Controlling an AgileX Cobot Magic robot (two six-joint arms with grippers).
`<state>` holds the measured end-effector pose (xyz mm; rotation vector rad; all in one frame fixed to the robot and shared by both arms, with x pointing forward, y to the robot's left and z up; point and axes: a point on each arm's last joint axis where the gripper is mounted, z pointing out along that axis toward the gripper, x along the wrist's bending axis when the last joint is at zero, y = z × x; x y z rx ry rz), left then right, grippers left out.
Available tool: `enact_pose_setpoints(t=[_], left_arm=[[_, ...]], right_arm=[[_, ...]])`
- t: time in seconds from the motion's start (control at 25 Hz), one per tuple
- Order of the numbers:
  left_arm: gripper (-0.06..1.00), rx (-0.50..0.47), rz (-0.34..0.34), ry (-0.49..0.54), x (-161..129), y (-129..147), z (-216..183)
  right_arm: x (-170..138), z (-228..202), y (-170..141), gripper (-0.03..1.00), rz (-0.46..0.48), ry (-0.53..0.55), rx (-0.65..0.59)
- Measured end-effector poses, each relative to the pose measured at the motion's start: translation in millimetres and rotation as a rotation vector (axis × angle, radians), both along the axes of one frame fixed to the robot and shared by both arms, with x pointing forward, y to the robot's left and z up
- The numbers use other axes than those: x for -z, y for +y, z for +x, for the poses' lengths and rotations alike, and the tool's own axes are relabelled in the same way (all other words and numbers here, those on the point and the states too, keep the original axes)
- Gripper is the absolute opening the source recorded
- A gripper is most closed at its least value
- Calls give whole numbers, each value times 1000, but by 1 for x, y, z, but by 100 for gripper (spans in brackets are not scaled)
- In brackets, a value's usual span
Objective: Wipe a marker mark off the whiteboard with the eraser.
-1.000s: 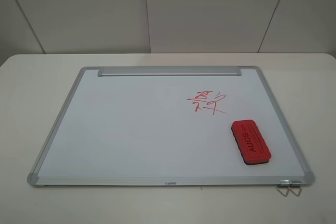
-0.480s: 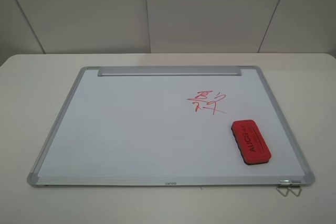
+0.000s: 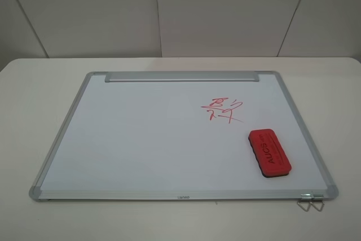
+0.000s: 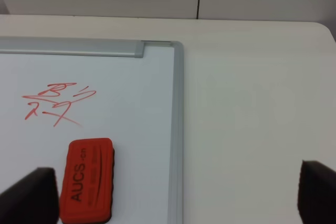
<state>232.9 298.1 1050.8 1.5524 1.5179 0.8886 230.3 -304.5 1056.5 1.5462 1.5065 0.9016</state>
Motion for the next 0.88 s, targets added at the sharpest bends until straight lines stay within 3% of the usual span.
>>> enact_pose_setpoints(t=[0.88], left_arm=[[77, 0, 0, 0, 0, 0, 0]], right_arm=[[-1, 0, 1, 83, 7, -8, -6]])
